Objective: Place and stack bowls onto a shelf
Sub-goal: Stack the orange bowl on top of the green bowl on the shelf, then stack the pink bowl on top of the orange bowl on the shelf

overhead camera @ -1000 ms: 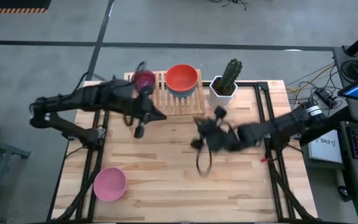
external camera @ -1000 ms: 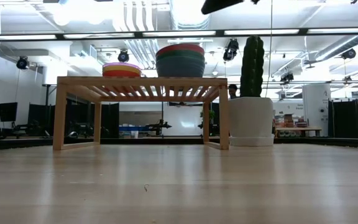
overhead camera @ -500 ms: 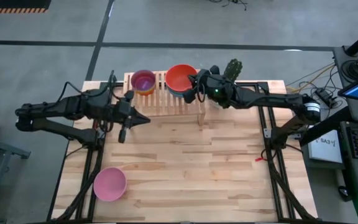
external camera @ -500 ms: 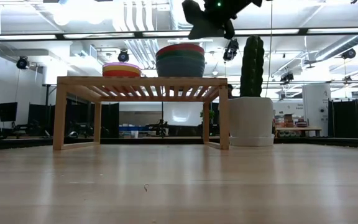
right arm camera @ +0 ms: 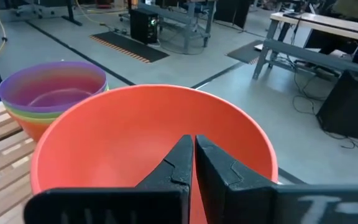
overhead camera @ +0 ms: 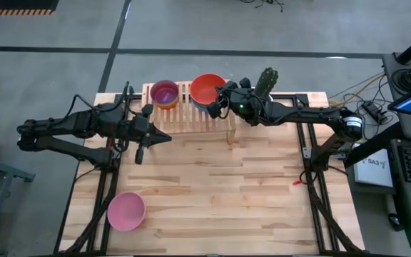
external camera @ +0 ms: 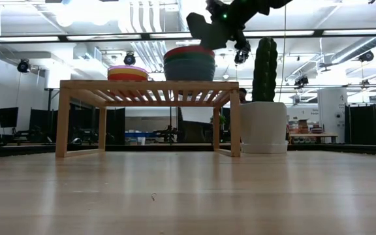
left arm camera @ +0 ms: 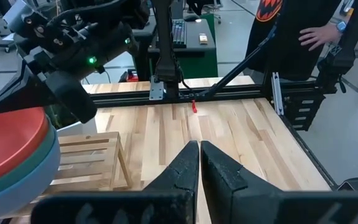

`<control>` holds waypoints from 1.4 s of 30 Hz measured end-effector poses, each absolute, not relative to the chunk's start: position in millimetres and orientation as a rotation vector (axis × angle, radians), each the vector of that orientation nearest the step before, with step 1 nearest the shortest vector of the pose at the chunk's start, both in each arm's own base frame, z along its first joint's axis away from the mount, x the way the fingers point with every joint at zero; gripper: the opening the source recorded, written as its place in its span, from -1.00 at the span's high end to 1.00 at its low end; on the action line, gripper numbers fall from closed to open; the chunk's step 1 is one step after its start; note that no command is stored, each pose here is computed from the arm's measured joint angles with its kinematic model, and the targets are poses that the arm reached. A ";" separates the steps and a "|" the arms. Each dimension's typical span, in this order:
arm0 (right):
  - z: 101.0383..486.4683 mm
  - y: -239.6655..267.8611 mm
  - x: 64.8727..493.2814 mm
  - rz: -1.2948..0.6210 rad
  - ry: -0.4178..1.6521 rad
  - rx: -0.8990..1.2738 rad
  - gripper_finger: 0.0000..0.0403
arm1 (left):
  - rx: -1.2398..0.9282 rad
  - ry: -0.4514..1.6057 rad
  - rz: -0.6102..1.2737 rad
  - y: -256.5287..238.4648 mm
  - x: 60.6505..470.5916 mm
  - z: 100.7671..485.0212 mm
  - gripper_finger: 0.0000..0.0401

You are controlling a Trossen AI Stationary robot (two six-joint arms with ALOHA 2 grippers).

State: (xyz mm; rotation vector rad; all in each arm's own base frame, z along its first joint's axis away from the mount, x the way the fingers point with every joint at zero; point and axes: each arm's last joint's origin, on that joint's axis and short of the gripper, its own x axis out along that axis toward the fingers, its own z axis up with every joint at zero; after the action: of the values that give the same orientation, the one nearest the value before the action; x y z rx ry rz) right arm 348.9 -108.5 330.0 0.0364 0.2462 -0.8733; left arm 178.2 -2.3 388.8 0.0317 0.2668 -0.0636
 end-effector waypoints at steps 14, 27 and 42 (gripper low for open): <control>328.2 -108.4 348.3 -0.881 0.247 0.067 0.96 | 0.031 0.267 -0.067 -2.4 178.2 388.8 1.00; 334.5 -99.7 343.7 -0.873 0.262 0.020 0.96 | -0.087 0.330 -0.070 -4.9 176.8 383.3 1.00; 352.6 43.7 305.3 -0.455 0.399 -0.058 0.96 | -0.828 1.086 0.146 -98.2 201.3 290.6 1.00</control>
State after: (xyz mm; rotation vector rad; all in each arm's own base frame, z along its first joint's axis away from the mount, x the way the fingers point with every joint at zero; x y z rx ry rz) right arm 305.3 43.7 352.6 -0.0576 0.3986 -0.4554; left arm 201.3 -98.2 290.6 -0.8277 1.0855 0.1461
